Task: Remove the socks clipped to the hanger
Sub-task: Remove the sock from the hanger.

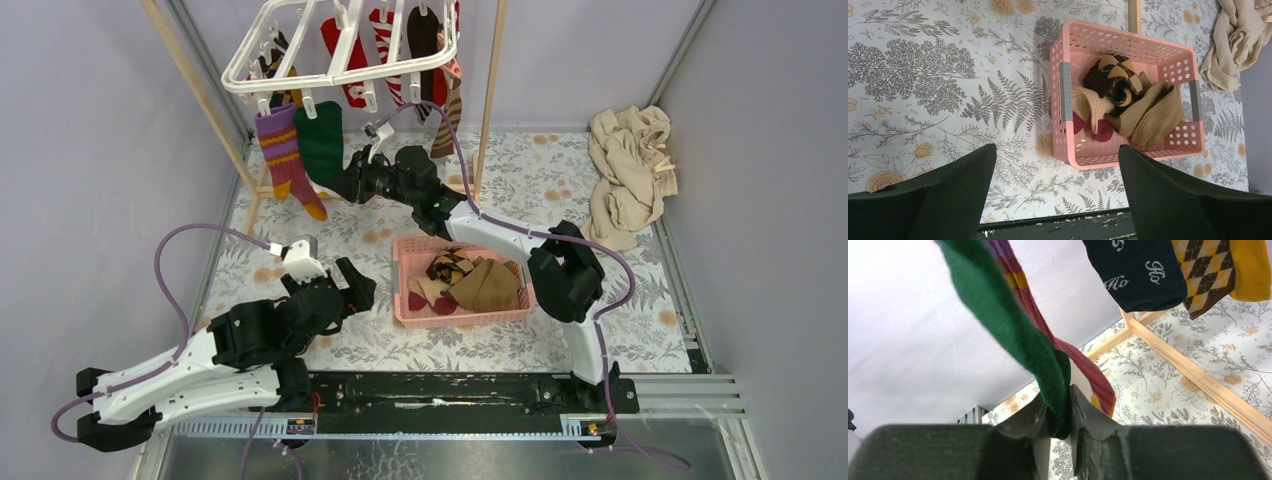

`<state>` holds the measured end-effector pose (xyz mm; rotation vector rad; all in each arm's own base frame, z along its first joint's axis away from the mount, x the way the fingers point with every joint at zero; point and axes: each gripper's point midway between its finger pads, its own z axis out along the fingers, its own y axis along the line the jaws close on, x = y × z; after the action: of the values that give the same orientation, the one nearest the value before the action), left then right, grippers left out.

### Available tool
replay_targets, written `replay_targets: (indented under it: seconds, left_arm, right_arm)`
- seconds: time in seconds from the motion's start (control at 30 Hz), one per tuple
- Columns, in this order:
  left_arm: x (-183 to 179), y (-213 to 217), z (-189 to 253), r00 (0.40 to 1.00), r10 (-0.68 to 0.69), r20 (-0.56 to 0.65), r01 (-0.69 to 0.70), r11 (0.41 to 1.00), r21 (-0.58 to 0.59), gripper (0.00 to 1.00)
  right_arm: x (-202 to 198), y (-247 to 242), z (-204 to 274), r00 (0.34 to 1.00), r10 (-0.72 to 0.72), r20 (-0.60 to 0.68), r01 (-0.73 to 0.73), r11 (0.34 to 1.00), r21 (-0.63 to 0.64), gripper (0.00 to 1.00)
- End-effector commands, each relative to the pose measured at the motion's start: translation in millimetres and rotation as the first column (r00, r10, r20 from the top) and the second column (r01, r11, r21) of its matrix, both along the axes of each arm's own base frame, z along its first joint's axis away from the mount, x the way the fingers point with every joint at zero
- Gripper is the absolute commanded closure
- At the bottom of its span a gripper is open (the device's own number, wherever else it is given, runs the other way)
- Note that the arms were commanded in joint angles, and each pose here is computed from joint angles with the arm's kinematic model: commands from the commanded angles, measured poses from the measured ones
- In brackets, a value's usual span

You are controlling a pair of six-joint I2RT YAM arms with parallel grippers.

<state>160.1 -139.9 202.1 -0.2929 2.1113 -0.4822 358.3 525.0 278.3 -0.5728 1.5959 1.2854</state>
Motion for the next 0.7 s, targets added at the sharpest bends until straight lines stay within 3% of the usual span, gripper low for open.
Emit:
replay_targets:
  seconds: [0.0,0.1,0.43,0.67]
  left_arm:
    - [8,6,14,0.998,0.056,0.039,-0.056,0.998,-0.008,0.01]
    - [11,9,20,0.996,0.066,0.060,-0.066,0.998,0.001,0.01]
    - [22,18,68,0.973,0.066,0.221,-0.063,0.998,-0.022,0.01]
    - [30,3,86,0.961,0.023,0.275,-0.027,1.000,0.010,0.01]
  right_arm:
    - [-12,-10,47,0.997,0.026,0.079,-0.031,0.998,0.063,0.81]
    - [-27,-26,47,0.996,0.062,0.059,-0.065,0.996,0.063,0.87]
    - [-77,-82,62,0.975,0.217,-0.040,-0.209,0.966,0.152,0.86]
    - [-74,-127,78,0.967,0.232,-0.104,-0.202,0.949,0.240,0.86]
